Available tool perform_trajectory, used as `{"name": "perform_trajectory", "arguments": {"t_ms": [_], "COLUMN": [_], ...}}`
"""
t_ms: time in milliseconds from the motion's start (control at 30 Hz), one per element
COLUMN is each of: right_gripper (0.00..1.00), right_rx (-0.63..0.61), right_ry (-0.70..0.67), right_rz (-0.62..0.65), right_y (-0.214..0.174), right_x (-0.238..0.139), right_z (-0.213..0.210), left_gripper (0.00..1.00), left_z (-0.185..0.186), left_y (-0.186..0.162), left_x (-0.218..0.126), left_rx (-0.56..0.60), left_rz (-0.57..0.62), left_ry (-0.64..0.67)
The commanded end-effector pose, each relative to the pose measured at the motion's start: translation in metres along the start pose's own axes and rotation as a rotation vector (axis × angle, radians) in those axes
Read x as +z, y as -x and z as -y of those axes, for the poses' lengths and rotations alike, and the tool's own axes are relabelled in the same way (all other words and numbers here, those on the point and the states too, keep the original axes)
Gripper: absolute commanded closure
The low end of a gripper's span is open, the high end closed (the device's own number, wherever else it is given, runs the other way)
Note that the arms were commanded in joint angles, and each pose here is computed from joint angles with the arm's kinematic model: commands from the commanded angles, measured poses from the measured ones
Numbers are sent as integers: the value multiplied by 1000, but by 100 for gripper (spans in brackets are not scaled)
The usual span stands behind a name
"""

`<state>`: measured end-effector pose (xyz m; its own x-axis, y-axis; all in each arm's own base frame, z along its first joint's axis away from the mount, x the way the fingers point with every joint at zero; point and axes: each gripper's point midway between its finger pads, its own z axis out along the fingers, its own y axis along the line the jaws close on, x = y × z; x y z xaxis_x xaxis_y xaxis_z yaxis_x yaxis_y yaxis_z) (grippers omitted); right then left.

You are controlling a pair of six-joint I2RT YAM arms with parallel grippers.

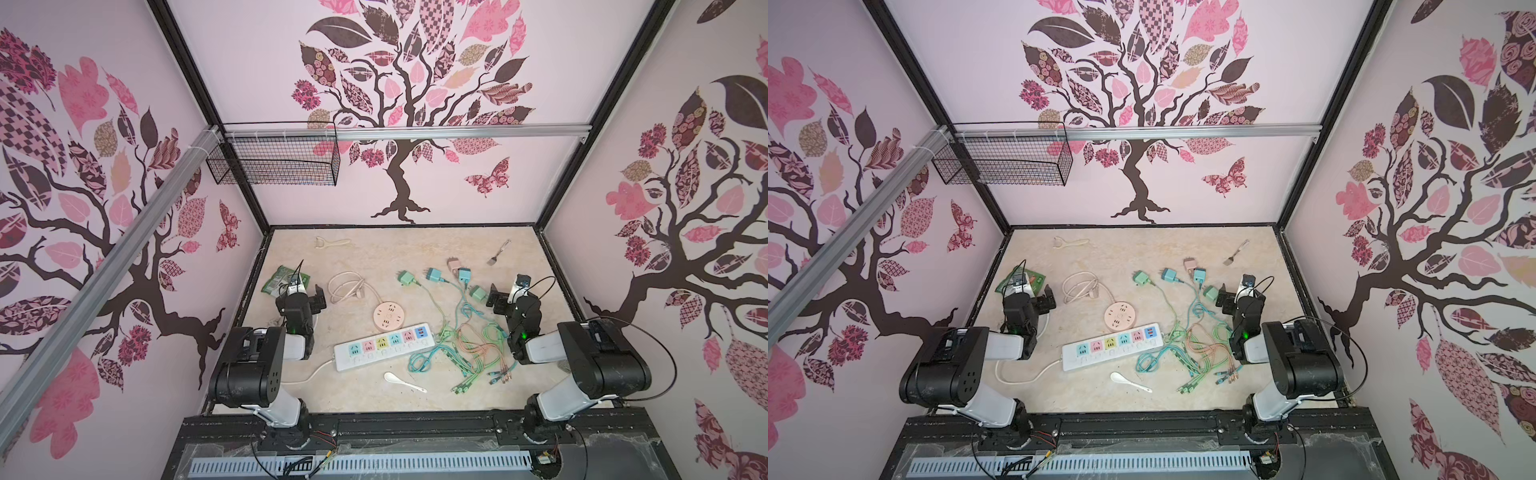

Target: Insert the plug

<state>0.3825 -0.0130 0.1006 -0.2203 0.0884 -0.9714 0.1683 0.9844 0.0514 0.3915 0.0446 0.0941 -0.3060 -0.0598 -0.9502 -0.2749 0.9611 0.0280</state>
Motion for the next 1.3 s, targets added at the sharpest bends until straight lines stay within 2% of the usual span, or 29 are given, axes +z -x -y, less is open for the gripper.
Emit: {"name": "perform_trajectory", "arguments": {"t_ms": [0, 1267], "right_gripper": [0, 1], "right_rx": [5, 12], "right_ry": [9, -7], "right_rz": [31, 43], "right_y": [11, 16], "right_x": [0, -1], "right_z": [-3, 0], "left_gripper": [2, 2], "left_z": [0, -2], "left_y": [9, 12], "left_x": [-1, -2], "left_rx": [-15, -17], "left_rz": [30, 36], "left_ry": [1, 18]}}
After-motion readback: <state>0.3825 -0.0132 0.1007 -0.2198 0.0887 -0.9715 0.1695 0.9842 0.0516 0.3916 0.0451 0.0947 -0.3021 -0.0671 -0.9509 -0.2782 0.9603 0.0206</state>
